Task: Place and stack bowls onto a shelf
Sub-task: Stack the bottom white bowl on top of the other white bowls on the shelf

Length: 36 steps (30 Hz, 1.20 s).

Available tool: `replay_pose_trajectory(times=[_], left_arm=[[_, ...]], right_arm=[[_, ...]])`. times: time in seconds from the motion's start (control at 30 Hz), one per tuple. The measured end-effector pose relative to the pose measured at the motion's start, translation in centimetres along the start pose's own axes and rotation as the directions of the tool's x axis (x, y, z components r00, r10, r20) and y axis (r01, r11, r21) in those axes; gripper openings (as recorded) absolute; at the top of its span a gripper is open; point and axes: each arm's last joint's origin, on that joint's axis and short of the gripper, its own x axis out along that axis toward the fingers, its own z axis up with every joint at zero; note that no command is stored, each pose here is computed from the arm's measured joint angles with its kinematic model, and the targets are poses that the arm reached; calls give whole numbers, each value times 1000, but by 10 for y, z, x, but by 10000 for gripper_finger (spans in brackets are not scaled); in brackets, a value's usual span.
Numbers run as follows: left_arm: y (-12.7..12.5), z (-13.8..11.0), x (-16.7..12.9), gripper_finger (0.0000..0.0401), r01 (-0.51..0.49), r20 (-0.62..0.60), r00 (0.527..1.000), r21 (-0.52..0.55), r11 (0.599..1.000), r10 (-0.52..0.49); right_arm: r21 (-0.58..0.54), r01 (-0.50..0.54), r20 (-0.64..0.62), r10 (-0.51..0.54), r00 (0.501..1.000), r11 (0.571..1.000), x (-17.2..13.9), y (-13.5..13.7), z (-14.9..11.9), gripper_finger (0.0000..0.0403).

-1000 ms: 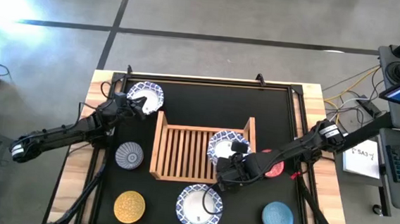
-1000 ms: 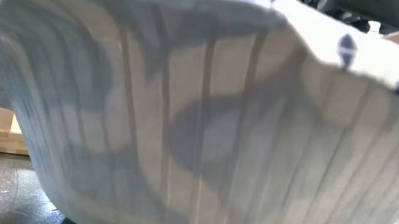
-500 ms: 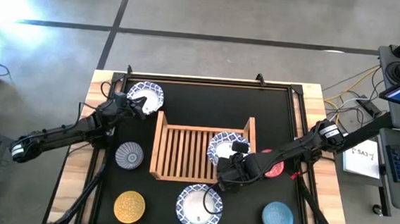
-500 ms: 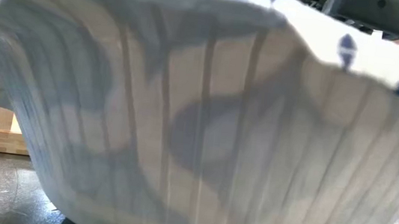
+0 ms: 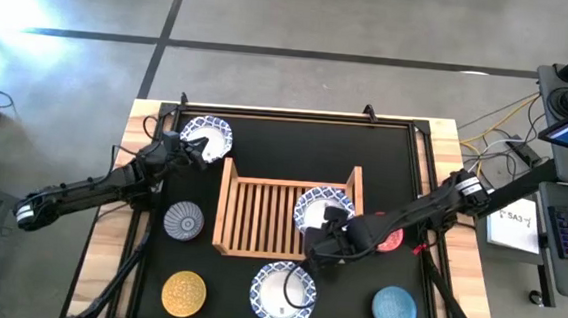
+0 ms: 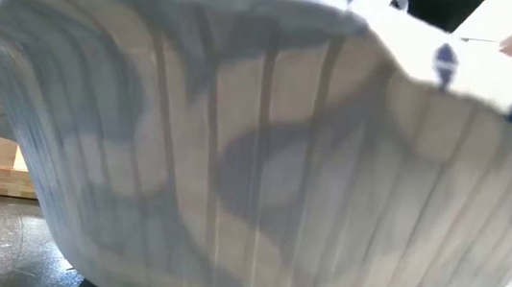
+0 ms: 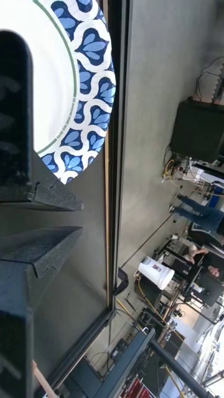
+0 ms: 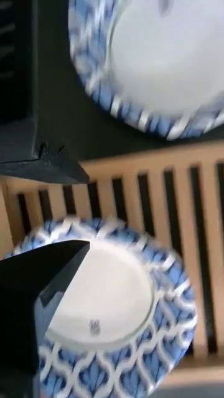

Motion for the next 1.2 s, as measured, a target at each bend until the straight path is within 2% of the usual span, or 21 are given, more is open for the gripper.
replay_pose_trajectory(times=[0.17,0.27,0.4,0.47,0.63,0.77,1.13,1.2], left_arm=[[0,0,0,33,0,0,1000,0,1000,0],[0,0,0,33,0,0,1000,0,1000,0],[0,0,0,33,0,0,1000,0,1000,0],[0,0,0,33,0,0,1000,0,1000,0],[0,0,0,33,0,0,1000,0,1000,0],[0,0,0,33,0,2,1000,-1,1000,0],[0,0,0,33,0,1,1000,-1,1000,0],[0,0,0,33,0,1,1000,-1,1000,0]], right_arm=[[111,-162,27,160,987,981,-5,8,8,145],[241,-192,41,188,981,951,-3,11,11,137],[494,-171,27,181,983,852,5,13,11,128],[548,-171,16,194,981,819,9,16,11,125],[588,-199,-14,256,967,784,20,25,12,133],[590,-224,-22,293,956,776,29,30,14,142],[538,-255,7,298,954,803,34,34,17,143],[514,-242,13,275,961,823,39,35,18,143]])
